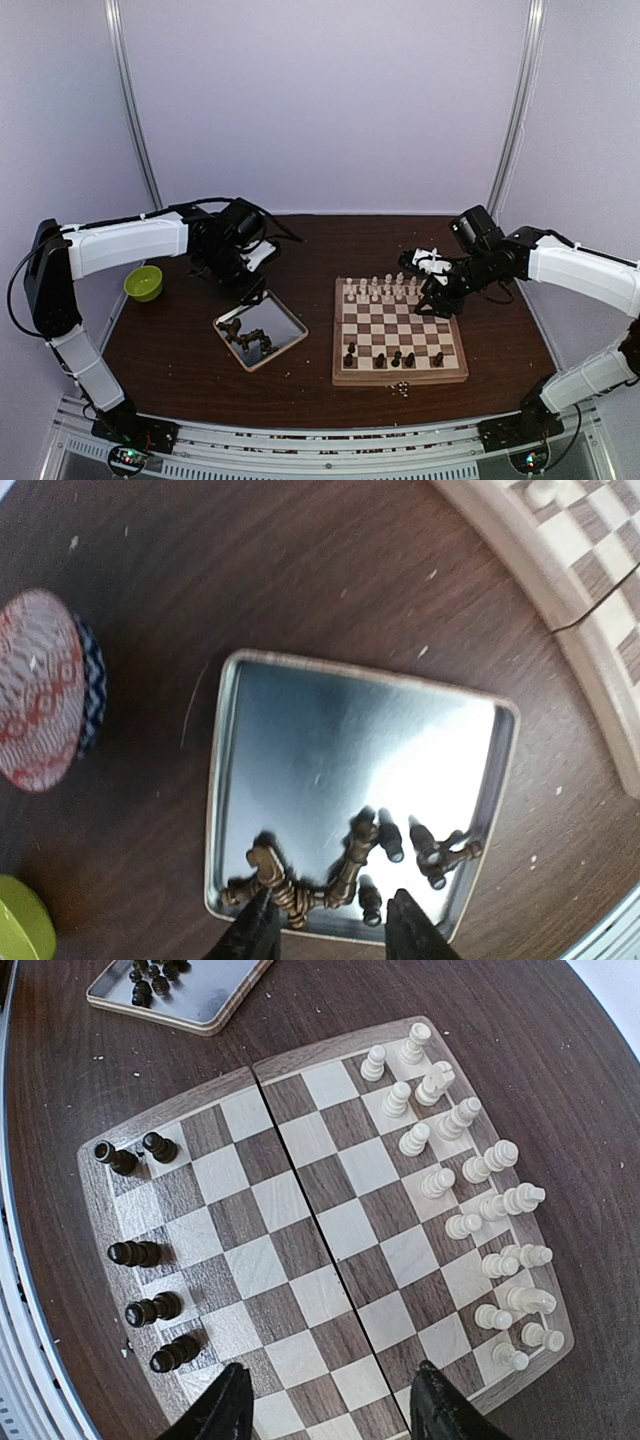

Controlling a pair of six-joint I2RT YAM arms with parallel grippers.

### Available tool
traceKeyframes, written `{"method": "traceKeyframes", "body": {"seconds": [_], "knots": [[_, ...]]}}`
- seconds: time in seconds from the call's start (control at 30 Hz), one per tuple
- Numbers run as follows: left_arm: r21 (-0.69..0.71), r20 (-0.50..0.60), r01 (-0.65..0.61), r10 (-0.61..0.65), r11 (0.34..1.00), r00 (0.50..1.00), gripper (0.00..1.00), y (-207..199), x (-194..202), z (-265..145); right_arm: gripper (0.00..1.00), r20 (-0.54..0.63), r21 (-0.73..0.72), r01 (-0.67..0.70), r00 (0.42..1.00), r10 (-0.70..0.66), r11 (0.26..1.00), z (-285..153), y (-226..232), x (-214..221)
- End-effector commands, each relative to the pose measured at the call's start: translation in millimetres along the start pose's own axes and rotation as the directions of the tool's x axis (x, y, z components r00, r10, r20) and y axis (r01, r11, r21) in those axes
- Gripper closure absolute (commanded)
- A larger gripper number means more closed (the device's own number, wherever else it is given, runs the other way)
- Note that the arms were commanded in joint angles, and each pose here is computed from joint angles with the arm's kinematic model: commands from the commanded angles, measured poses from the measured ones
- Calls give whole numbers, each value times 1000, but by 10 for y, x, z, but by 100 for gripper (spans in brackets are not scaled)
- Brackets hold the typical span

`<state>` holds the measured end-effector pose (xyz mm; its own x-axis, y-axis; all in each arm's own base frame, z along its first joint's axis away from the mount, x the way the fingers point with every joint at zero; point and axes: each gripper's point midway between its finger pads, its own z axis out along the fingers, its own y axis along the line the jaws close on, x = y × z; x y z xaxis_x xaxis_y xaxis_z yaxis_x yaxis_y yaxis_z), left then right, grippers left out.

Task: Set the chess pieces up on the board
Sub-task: Pick up the queen from the storage box.

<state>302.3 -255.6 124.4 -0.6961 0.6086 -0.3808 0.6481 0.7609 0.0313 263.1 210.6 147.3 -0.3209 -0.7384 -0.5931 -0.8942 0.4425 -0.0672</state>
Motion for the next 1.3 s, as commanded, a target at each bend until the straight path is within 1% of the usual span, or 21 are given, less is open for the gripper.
{"method": "traceKeyframes", "body": {"seconds": [0.0,0.17,0.2,0.23,0.27,0.4,0.47,0.57,0.67,0.87,1.03,1.17,1.27], "knots": [[-61,-129,97,-105,993,986,63,203,411,141,46,-13,5,-1,1000,1,1000,33,-18,37],[2,-155,44,-43,999,987,67,103,455,322,47,-20,13,10,1000,-9,1000,23,-26,54],[23,-159,25,-21,999,987,68,72,452,360,47,-20,14,12,1000,-12,1000,21,-23,55],[75,-154,-11,22,997,988,68,-8,447,392,47,-19,14,12,1000,-12,1000,14,-21,55],[115,-141,-26,42,993,989,68,-72,436,413,47,-19,15,12,1000,-12,1000,11,-22,59],[144,-158,-66,89,987,983,67,-110,463,504,47,-18,17,12,1000,-12,1000,1,-19,61],[194,-149,-75,105,978,983,66,-196,459,514,48,-20,19,13,1000,-13,1000,4,-20,65],[220,-132,-85,116,972,984,63,-248,432,510,48,-23,16,12,1000,-12,1000,16,-19,72],[204,-150,-84,116,975,982,64,-223,450,550,48,-27,10,10,1000,-10,1000,28,-12,75],[119,-220,-71,96,990,971,71,-100,608,592,48,-31,9,11,999,-10,1000,33,-10,89],[84,-256,-86,105,993,961,69,-48,769,554,48,-33,10,12,999,-12,1000,34,-11,93],[112,-287,-101,130,989,949,69,-103,852,622,48,-36,1,9,999,-9,1000,45,-1,96],[93,-320,-120,144,988,936,68,-97,919,685,48,-38,3,9,999,-9,1000,40,0,103]]}}
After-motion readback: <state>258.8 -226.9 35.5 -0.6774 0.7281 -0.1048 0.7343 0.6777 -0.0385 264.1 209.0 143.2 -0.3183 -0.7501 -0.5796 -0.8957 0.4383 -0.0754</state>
